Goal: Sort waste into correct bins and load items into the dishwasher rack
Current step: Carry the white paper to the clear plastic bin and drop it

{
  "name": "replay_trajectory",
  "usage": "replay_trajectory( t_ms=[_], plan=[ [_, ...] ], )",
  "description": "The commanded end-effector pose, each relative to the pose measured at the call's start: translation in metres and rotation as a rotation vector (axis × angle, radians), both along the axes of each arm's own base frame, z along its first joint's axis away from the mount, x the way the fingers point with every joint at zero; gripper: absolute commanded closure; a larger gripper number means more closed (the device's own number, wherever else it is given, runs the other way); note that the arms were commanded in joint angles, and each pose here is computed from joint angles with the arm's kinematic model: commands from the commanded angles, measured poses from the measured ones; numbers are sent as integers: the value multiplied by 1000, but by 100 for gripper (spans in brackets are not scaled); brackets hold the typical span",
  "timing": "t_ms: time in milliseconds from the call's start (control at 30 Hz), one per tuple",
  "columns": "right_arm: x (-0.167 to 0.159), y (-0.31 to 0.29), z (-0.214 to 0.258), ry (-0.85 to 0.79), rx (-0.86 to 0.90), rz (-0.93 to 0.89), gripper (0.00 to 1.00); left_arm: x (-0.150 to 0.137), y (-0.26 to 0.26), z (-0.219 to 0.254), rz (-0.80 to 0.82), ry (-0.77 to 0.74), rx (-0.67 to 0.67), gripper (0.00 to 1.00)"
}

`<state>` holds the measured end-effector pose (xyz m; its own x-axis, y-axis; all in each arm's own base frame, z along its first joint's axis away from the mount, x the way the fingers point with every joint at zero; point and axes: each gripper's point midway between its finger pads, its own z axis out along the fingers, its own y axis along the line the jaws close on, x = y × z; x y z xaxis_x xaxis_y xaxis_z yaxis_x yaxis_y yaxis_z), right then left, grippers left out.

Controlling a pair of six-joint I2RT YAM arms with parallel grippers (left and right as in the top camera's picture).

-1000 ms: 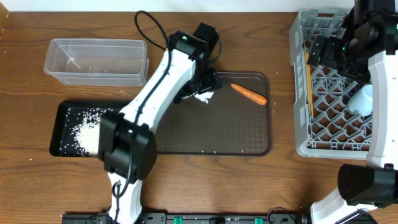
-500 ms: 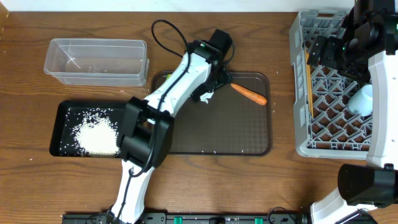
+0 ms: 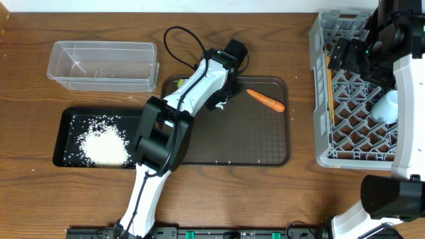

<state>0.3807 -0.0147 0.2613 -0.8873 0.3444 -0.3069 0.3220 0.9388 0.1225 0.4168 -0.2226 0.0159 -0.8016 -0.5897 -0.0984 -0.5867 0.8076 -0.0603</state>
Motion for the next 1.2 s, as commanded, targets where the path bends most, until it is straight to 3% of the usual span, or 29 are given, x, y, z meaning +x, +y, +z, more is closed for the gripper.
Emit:
replay_trajectory(
  t_ms=[0, 100, 200, 467, 700, 967, 1100, 1167],
  plan=[
    [0, 0, -2, 7, 4, -10, 1, 4, 3, 3, 3, -15, 19, 50],
    [0, 0, -2, 7, 4, -10, 1, -1, 2, 6, -7, 8, 3, 78],
    [0, 0, -2, 7, 4, -10, 1, -6, 0, 20, -11, 12, -21, 90],
    [0, 0, -2, 7, 4, -10, 1, 3, 5, 115, -54, -186, -82, 92],
    [0, 0, -2, 7, 4, -10, 1, 17, 58, 193, 44, -375, -87, 92],
    [0, 0, -2, 7, 4, -10, 1, 49, 176, 204, 295, -462, 99, 91],
    [0, 0, -2, 7, 4, -10, 1, 62, 219, 192, 389, -461, 124, 90],
    [0, 0, -2, 7, 4, -10, 1, 66, 237, 186, 425, -455, 134, 85]
  ],
)
